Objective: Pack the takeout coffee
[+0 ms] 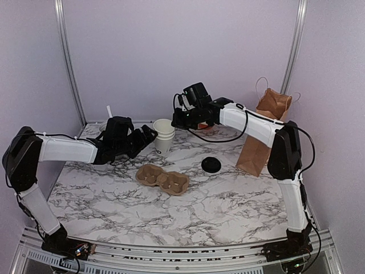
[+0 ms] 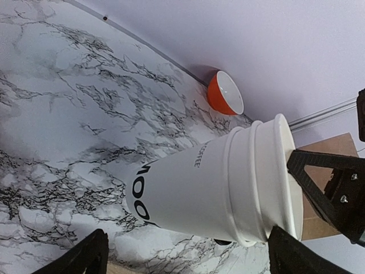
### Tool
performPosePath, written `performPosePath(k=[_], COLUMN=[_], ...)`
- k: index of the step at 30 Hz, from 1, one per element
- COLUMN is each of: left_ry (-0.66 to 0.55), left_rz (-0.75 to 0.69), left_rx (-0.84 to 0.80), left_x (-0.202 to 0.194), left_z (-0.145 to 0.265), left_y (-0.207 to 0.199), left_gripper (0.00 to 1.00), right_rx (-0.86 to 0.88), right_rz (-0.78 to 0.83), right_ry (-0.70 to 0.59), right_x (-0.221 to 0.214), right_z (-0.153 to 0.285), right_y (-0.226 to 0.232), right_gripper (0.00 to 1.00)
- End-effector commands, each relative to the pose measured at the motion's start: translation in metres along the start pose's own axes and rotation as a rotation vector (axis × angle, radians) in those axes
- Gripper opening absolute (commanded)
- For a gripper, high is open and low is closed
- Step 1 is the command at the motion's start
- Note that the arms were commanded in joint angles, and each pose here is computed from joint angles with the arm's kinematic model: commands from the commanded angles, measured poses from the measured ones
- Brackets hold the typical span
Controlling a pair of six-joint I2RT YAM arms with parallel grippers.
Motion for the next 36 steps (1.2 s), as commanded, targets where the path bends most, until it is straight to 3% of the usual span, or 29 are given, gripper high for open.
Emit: performPosePath(k=[1, 36], left_ry=[-0.025, 0.085], left_rz=[0.006, 0.019], left_rx=[-0.041, 0.077], left_x=[0.012, -0.021], left_z=[-0.007, -0.033], left_y=[-0.010, 0.020], left_gripper=[0.98, 0.97], right_rx=[0.019, -0.011], right_rz=[0.005, 0.016], right_ry=[-0.008, -0.027], right_x=[0.004, 0.003], right_z=[-0.001, 0.005], right_y=[0.003, -0.003], right_gripper=[0.00, 0.00])
Point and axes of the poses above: each gripper's point midway between its finger pads, its own z axis back along the fingers, its own y axis along the line the jaws close on, x = y × z, the point moved 7 cm from there along z, back along the fingers, and after that the axes turned 13 degrees about -z, right-handed, at the moved point
